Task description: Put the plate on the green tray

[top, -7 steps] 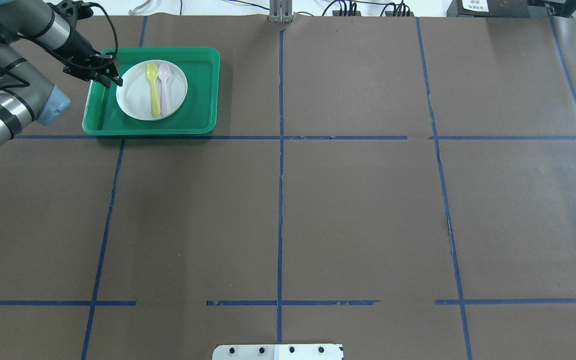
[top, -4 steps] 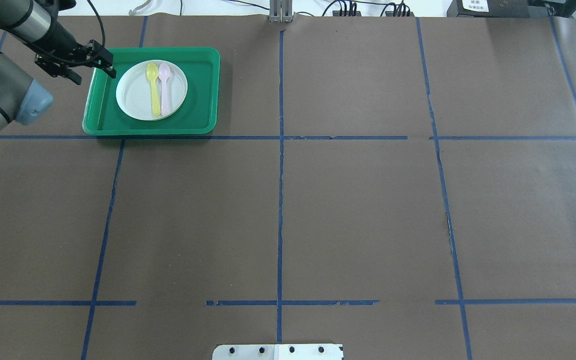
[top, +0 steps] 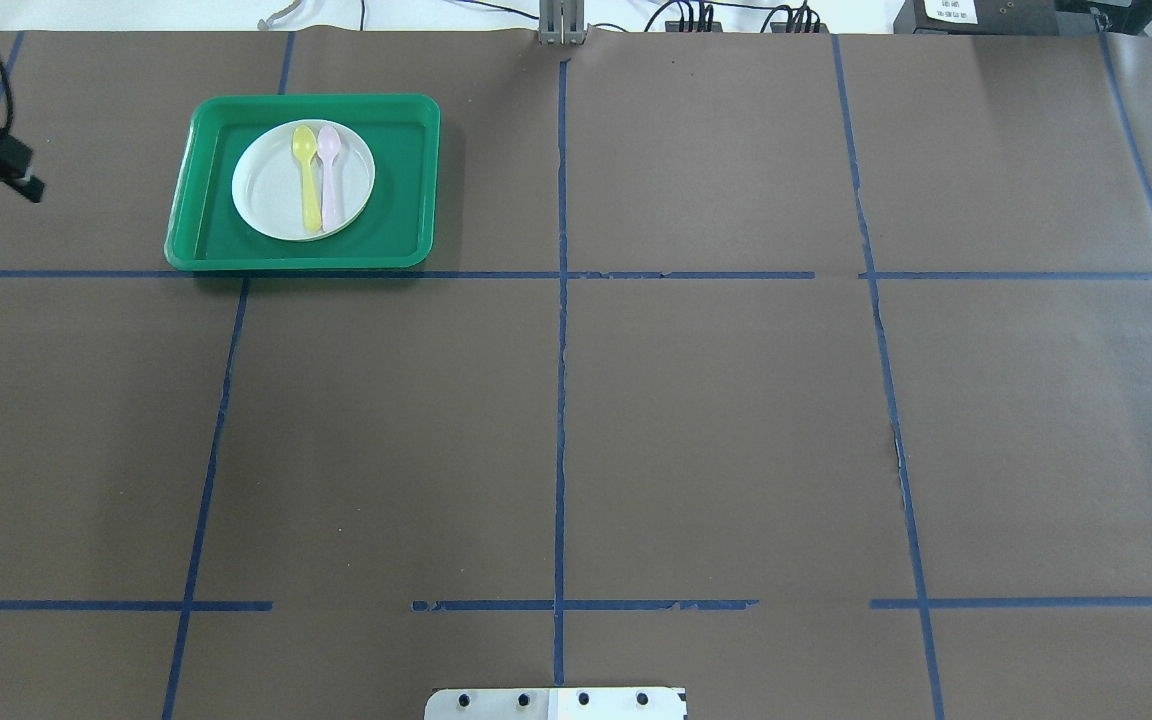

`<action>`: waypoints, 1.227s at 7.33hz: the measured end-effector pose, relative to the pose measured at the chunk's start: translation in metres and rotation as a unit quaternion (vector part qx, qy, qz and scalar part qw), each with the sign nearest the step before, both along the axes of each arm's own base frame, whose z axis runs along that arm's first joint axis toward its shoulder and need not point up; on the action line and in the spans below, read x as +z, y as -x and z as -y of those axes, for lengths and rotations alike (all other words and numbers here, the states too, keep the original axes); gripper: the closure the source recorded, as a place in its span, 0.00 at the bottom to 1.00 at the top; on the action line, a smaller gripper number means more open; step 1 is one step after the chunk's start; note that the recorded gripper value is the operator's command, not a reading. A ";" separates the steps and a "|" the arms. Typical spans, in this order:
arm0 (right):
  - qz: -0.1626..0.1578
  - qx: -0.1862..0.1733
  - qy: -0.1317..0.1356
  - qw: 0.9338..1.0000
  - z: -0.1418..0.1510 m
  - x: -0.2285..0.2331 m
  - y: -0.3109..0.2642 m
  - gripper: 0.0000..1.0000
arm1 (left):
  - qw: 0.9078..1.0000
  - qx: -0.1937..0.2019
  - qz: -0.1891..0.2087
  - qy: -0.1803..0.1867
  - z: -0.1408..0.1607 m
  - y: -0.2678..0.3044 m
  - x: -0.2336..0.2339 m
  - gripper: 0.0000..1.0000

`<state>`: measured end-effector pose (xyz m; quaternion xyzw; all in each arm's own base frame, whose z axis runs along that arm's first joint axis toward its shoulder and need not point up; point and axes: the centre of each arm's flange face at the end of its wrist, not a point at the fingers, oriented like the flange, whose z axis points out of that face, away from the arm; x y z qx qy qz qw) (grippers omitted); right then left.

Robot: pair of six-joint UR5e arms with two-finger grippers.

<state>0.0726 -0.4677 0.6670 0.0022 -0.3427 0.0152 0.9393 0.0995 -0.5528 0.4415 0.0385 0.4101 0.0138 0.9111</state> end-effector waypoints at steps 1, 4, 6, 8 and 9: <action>0.000 0.000 0.000 1.000 0.000 0.000 0.000 0.00 | 1.000 0.006 0.021 -0.020 -0.030 0.048 0.027 0.00; 0.000 0.000 0.000 1.000 0.000 0.000 0.000 0.00 | 0.995 0.071 0.055 -0.048 -0.117 0.134 0.131 0.00; 0.000 0.000 0.000 1.000 0.000 0.000 0.000 0.00 | 0.996 0.066 0.053 -0.029 -0.153 0.160 0.166 0.00; 0.001 0.000 0.000 1.000 0.000 0.000 0.000 0.00 | 0.996 0.060 0.055 -0.020 -0.162 0.167 0.175 0.00; 0.000 0.000 0.000 1.000 0.000 0.000 0.000 0.00 | 0.996 0.060 0.056 -0.020 -0.161 0.168 0.176 0.00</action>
